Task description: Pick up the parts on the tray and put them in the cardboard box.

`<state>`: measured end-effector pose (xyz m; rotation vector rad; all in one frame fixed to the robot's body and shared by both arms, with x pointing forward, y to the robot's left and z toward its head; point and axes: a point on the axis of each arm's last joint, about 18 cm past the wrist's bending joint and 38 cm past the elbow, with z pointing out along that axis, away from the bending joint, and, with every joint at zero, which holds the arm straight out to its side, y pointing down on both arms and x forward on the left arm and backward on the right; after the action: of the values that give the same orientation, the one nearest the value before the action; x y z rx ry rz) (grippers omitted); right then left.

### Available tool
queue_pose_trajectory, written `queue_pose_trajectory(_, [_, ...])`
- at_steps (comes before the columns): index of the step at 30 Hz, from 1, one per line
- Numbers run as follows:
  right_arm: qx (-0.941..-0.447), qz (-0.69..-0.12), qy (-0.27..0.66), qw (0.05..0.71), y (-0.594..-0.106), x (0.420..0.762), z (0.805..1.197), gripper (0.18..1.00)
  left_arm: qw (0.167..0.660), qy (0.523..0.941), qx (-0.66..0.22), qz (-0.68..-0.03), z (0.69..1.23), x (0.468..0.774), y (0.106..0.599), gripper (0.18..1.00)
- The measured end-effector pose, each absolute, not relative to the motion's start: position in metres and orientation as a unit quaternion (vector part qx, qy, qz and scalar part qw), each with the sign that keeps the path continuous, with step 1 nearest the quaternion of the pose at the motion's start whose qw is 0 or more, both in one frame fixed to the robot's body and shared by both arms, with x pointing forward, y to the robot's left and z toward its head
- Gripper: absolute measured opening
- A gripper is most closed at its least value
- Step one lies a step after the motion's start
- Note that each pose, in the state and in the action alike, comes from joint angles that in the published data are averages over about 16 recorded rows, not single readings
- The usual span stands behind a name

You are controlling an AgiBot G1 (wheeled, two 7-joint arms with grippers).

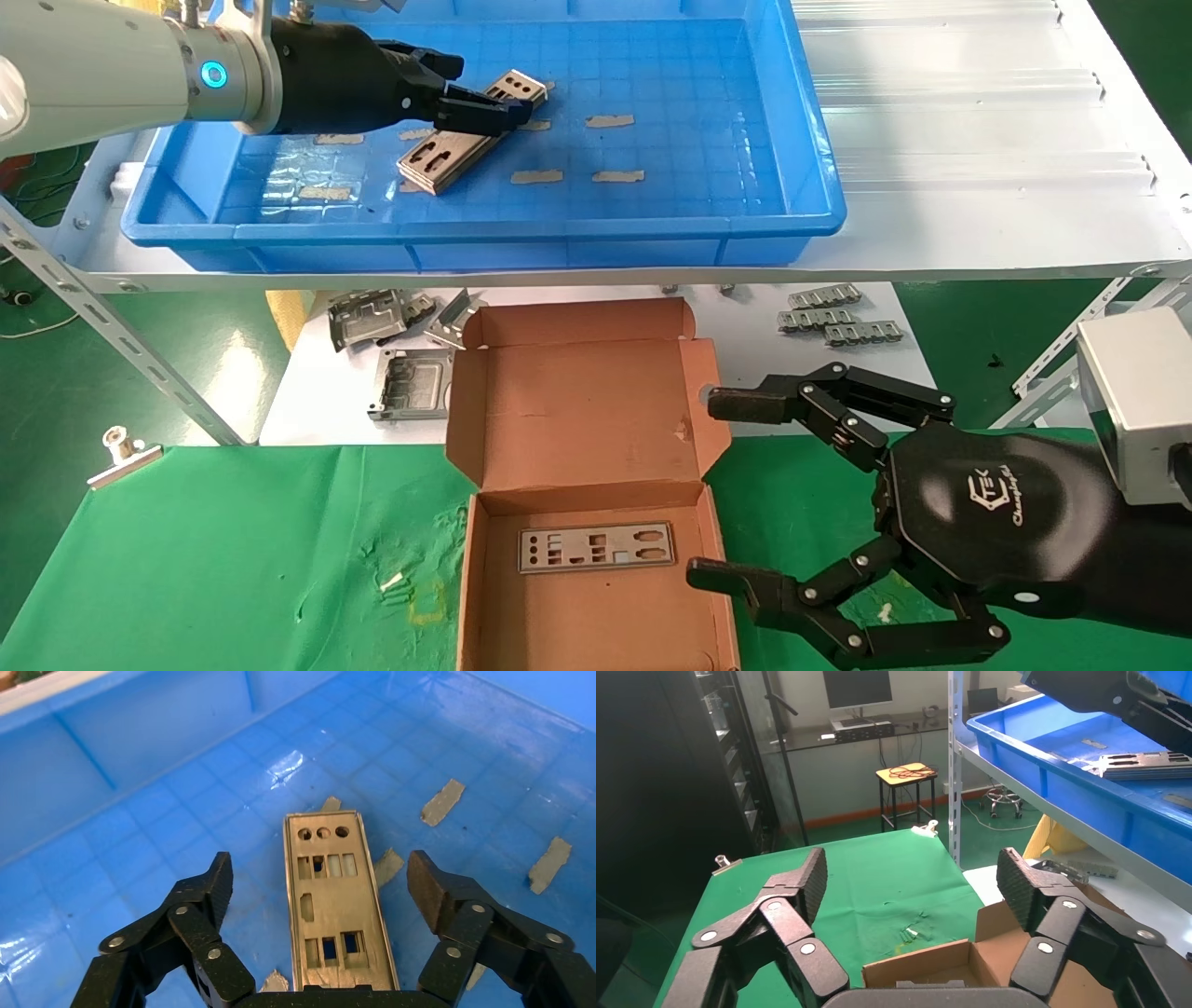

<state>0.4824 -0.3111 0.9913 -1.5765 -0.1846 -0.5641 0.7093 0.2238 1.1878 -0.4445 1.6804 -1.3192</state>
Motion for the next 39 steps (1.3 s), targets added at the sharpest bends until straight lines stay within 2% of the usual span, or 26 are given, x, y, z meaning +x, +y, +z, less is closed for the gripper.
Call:
queue_pose_trajectory(10, [-0.698,-0.250,-0.082,0.666,-0.3111,0.4824,0.9913,0.954,0.460,0.684,-0.186,-0.535,1.1831,0.7121,0.2240,0.793])
queue_pose_trajectory(21, [-0.698,-0.250,-0.082,0.666,-0.3111,0.4824,0.9913,0.998,0.467,0.683,-0.180,-0.531,1.1862,0.7112,0.2245,0.559])
queue_pose_trajectory(27, [-0.698,-0.250,-0.082,0.666,-0.3111,0.4824,0.9913,1.000,0.471,0.684,-0.177,-0.529,1.1881,0.7105,0.2249,0.485])
queue_pose_trajectory(39, [-0.698,-0.250,-0.082,0.666,-0.3111,0.4824,0.9913,1.000,0.466,0.685,-0.180,-0.530,1.1878,0.7100,0.2242,0.490])
